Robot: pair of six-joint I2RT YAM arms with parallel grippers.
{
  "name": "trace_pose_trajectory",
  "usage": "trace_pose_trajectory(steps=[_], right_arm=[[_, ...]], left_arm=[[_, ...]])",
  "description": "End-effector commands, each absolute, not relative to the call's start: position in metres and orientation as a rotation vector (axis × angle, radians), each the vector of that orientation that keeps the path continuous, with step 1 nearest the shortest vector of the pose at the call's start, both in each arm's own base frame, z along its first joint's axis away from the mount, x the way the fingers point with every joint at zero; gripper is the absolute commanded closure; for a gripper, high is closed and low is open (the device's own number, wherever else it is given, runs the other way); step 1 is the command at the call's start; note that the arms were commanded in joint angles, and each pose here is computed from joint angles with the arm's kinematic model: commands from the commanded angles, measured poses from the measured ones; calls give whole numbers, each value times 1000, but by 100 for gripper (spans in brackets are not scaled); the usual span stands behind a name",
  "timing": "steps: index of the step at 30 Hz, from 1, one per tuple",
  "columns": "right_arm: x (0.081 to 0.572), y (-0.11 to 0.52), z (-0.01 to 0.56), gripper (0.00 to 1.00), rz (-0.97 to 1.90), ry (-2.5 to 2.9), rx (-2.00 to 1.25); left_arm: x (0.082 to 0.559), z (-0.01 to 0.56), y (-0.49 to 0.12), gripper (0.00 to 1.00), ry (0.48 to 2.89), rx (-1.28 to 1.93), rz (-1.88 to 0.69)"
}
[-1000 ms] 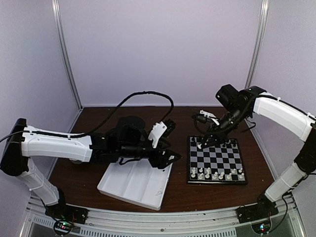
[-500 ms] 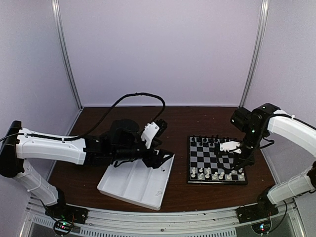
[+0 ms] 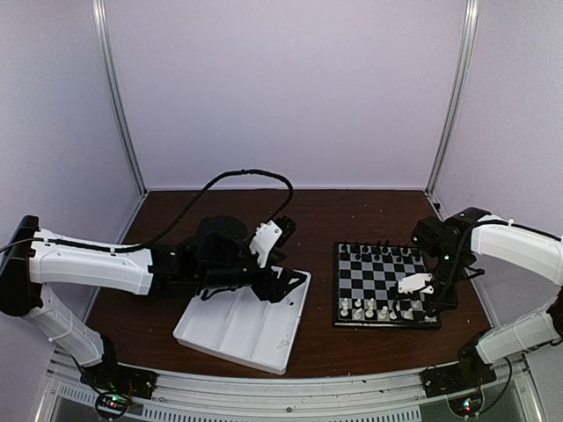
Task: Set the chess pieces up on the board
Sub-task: Place the knight at g1.
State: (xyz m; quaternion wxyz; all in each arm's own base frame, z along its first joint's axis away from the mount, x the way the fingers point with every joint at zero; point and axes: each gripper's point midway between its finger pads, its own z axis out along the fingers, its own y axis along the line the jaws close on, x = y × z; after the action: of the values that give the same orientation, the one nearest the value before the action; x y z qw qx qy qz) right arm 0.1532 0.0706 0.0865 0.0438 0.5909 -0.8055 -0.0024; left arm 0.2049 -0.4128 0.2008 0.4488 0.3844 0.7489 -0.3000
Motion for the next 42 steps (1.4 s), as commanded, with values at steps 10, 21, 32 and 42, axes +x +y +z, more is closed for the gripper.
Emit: trace_pose_trajectory(steps=[10,21,32,42], right_arm=[[181,73,56,89,48,-2462,1840],[187,70,43,87,73,-2438,1846],[185,68,40,76,70,-2419,1846],[179,64,42,82,74,-2401,1842]], left_arm=[[207,213,-415,26,1834,917,-776],[209,211,-417,26,1843,916,-773],[209,209,-419,26,1849,928,-769],[208,209,-420,26,1847,929,-779]])
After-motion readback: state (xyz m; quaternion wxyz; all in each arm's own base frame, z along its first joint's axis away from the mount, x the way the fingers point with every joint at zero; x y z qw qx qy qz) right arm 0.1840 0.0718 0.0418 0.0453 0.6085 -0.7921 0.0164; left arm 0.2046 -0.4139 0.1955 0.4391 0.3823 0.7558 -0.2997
